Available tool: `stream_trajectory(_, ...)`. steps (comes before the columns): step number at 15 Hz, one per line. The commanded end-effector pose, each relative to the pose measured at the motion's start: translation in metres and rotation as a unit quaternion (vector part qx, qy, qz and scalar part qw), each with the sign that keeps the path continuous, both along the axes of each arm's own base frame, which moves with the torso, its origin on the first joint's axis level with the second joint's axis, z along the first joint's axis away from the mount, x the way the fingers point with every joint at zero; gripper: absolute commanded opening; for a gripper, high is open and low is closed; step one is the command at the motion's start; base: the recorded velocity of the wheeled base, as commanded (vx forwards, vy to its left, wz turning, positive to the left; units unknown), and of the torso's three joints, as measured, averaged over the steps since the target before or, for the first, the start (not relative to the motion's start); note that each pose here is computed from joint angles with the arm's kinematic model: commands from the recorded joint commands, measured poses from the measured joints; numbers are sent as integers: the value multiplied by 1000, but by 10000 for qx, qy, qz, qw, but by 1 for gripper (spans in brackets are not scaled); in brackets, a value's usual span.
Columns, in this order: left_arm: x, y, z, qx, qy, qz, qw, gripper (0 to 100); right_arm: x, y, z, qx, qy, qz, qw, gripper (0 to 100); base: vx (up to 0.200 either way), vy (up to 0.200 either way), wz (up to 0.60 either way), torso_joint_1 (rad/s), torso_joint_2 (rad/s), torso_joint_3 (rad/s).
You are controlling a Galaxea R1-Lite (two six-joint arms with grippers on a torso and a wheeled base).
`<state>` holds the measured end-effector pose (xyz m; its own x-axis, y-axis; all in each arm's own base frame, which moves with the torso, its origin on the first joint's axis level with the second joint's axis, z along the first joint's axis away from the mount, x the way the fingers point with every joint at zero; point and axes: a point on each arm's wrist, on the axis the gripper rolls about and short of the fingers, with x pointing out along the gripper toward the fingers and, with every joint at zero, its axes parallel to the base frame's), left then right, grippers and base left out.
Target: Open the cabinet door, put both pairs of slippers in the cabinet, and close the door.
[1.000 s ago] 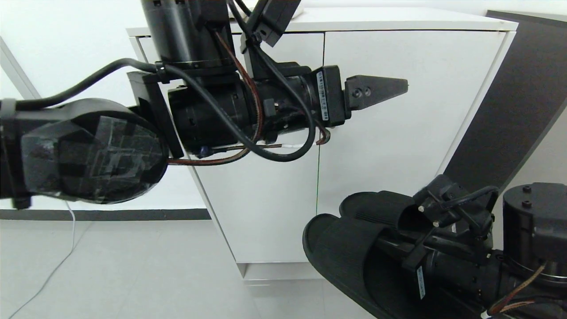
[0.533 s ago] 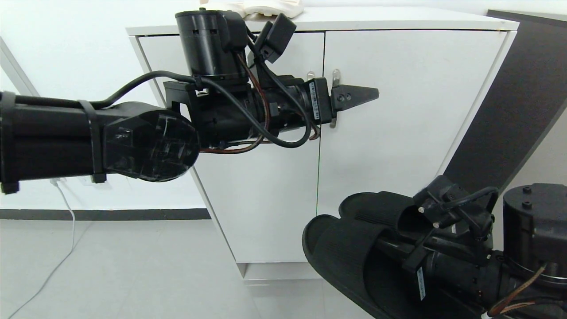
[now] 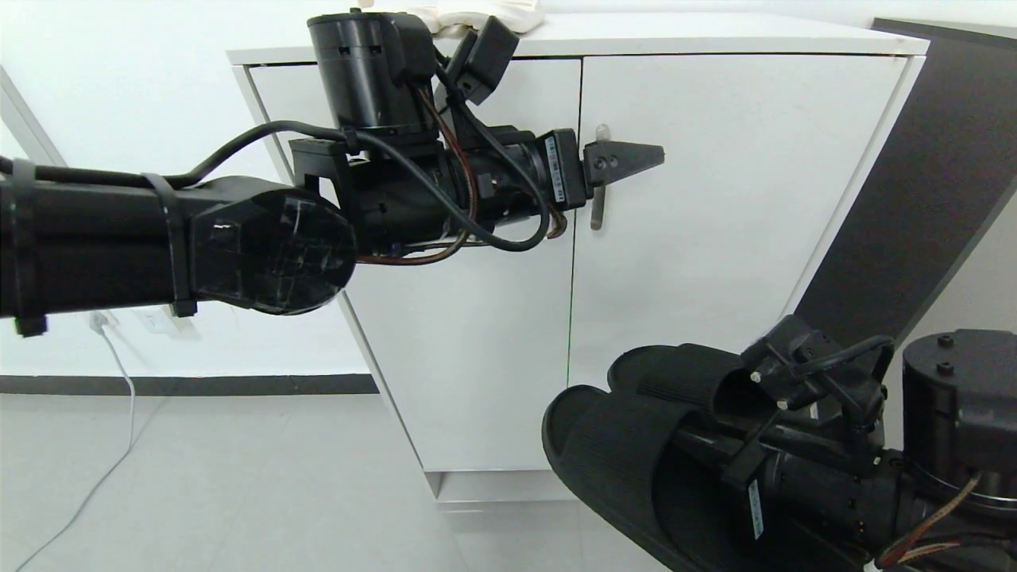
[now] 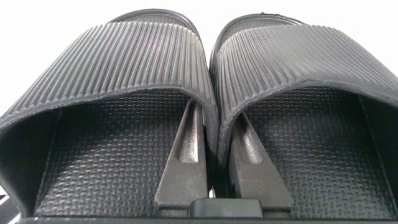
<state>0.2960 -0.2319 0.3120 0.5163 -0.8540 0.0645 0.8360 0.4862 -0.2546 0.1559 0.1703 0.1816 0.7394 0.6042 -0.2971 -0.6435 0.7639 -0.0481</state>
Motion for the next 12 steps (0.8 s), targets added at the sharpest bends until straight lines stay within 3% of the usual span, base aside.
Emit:
stream_trajectory(1, 9, -5, -4, -2, 4, 92, 10000, 100, 0, 0, 0, -7, 4, 6, 10000, 0, 0, 0, 0, 0, 0, 0)
stream_trajectory(10, 20, -14, -12, 25, 51, 176, 9998, 100, 0, 0, 0, -15, 6, -9, 10000, 0, 0, 0, 0, 0, 0, 0)
stream_trajectory(11, 19, -14, -11, 25, 51, 176, 9998, 0, 0, 0, -1, -27, 16, -9, 10000, 0, 0, 0, 0, 0, 0, 0)
stream_trajectory(12, 18, -13, -11, 21, 45, 168, 9998, 0, -1, -1, -2, -46, 29, -16, 10000, 0, 0, 0, 0, 0, 0, 0)
